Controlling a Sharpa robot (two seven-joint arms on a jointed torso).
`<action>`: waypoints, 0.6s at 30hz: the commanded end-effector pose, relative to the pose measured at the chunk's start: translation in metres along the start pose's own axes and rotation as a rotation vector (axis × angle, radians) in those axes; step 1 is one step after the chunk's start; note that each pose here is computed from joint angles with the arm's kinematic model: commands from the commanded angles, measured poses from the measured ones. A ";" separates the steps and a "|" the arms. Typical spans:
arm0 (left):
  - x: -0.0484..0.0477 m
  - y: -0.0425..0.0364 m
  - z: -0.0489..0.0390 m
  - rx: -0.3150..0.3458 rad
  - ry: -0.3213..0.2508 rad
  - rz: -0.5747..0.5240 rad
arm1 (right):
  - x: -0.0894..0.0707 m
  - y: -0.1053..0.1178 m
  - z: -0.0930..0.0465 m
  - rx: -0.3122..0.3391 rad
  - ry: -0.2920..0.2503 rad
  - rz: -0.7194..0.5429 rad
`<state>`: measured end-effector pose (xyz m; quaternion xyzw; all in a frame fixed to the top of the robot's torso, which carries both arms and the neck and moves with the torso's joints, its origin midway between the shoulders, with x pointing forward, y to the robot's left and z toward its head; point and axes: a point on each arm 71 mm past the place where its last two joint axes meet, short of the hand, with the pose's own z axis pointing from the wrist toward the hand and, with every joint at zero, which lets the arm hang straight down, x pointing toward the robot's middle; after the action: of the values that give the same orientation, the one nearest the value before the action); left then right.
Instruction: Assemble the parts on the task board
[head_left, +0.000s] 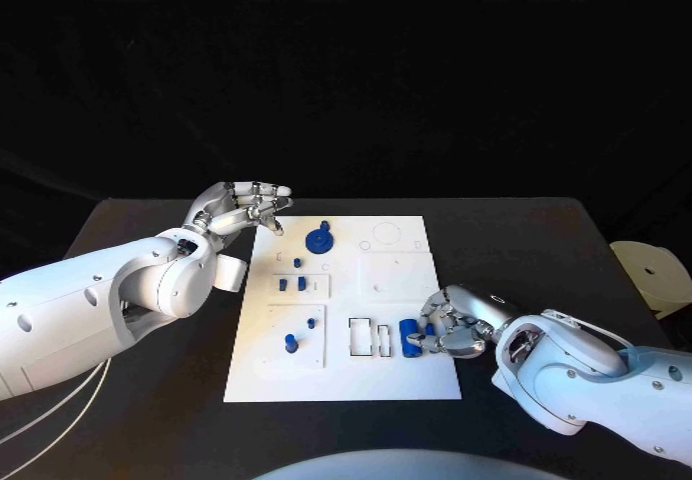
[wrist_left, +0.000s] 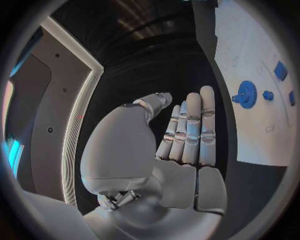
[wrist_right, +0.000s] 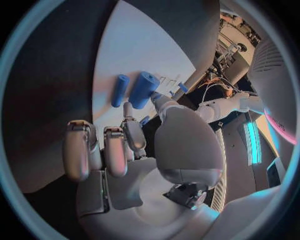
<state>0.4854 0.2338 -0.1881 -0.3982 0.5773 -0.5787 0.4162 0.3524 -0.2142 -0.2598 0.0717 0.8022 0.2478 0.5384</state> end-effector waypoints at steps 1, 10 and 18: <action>0.0023 -0.0011 -0.0001 0.010 0.018 -0.014 | 0.004 0.002 0.001 0.003 0.016 -0.041; 0.0026 -0.0008 -0.0005 0.003 0.019 -0.014 | 0.009 0.004 0.006 0.005 0.032 -0.058; 0.0027 -0.0007 -0.0009 -0.001 0.020 -0.014 | 0.017 0.007 0.010 0.005 0.051 -0.061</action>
<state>0.4845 0.2339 -0.1882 -0.3986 0.5786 -0.5788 0.4140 0.3551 -0.1994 -0.2698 0.0534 0.8103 0.2410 0.5316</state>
